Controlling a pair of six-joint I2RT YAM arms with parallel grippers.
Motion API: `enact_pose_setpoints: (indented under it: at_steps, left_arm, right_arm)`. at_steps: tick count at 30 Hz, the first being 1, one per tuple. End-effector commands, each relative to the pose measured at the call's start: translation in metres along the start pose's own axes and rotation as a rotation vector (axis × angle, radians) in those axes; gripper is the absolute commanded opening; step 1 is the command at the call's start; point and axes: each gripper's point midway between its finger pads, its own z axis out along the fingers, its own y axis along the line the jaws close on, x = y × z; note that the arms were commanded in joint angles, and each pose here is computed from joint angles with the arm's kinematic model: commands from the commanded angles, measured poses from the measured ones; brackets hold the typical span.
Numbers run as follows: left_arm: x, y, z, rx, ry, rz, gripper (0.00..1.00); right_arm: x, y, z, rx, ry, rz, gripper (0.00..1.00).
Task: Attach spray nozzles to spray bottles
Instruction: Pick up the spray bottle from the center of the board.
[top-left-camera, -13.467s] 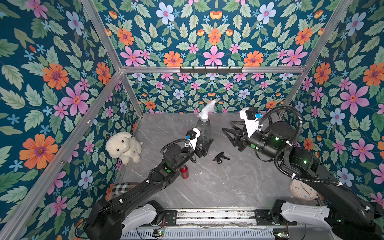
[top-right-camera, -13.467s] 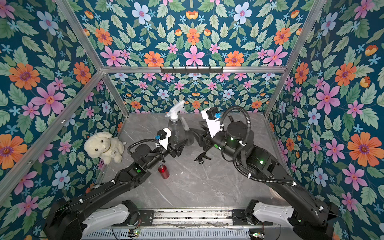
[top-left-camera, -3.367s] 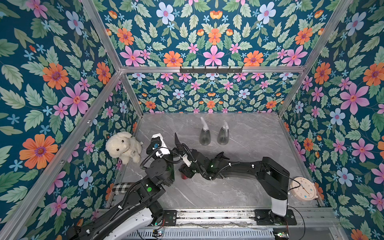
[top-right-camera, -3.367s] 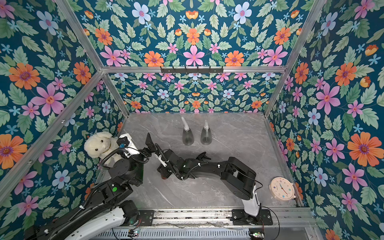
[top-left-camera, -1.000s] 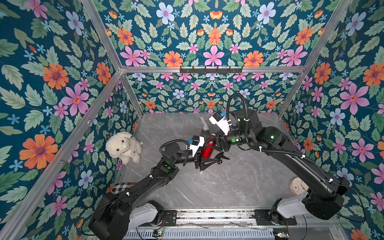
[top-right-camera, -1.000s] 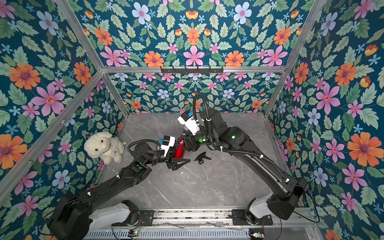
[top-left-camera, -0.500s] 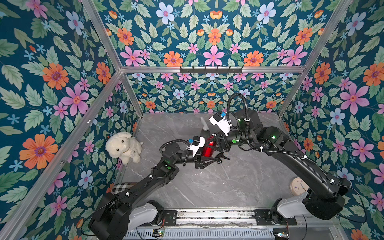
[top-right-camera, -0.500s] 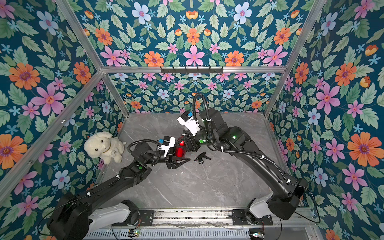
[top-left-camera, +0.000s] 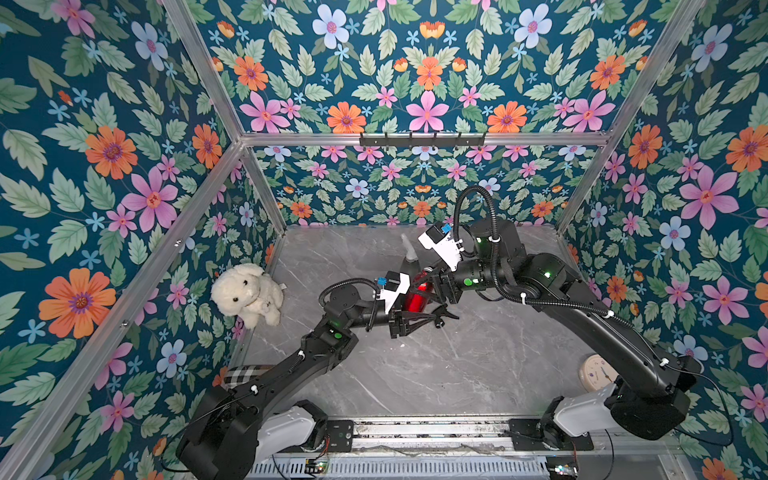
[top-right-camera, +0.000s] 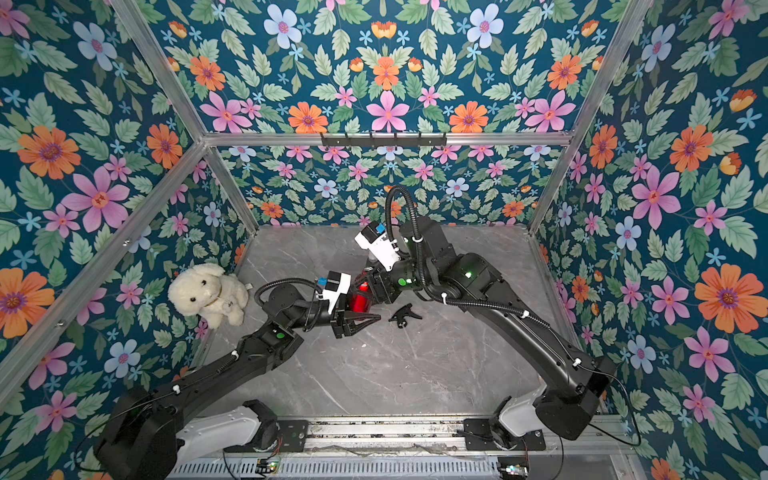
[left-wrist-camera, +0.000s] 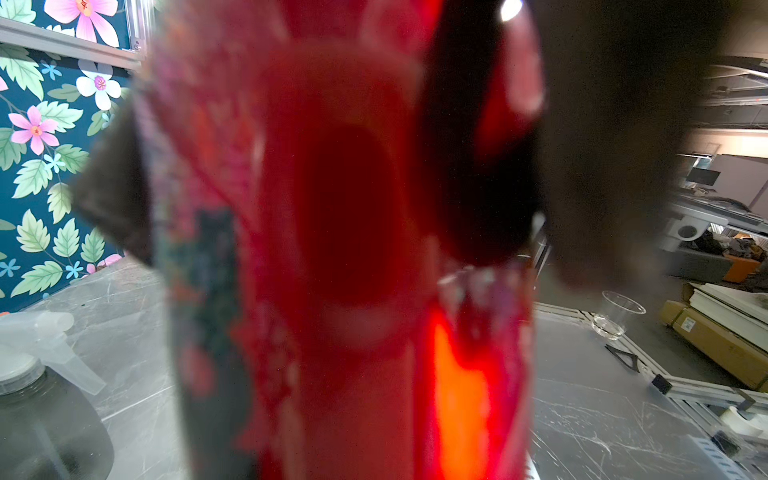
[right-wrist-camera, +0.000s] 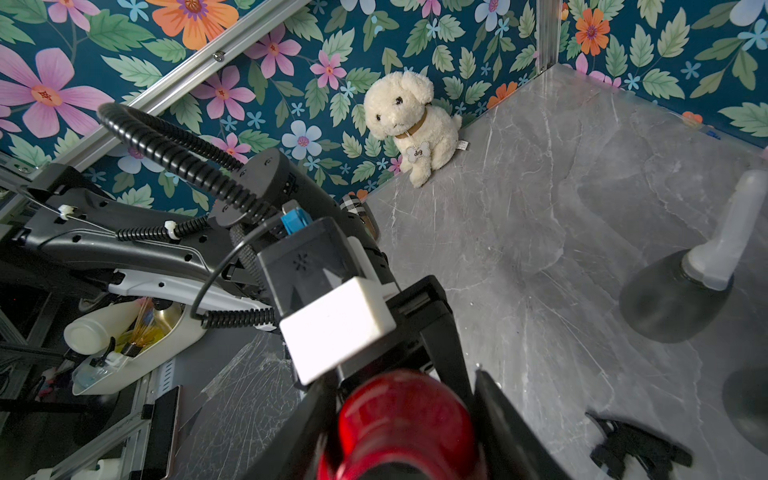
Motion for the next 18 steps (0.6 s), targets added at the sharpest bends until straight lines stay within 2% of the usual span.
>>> enact_pose_setpoints:
  at_steps: [1,4,7,12,16,18]
  left_arm:
    - [-0.007,-0.001,0.0,-0.001,-0.016,0.029,0.44]
    - [-0.008,-0.001,0.0,-0.002,-0.018,0.03,0.42]
    - [-0.009,0.0,0.0,-0.005,-0.019,0.031,0.4]
    - [-0.012,0.001,0.0,-0.02,-0.024,0.036,0.36]
    - [-0.015,0.002,-0.001,-0.037,-0.031,0.044,0.29]
    - [-0.017,0.006,-0.003,-0.07,-0.038,0.048,0.17]
  right_arm:
    - [-0.009,0.004,-0.004,-0.009,-0.037,-0.019,0.58]
    - [-0.011,0.005,-0.005,-0.01,-0.045,-0.021,0.6]
    - [-0.014,0.006,-0.009,0.001,-0.063,-0.026,0.66]
    - [-0.029,0.005,-0.032,0.069,-0.177,-0.055,0.75]
    - [-0.033,-0.01,-0.055,0.192,-0.282,-0.046,0.76]
    - [-0.029,-0.024,-0.067,0.271,-0.338,-0.013,0.77]
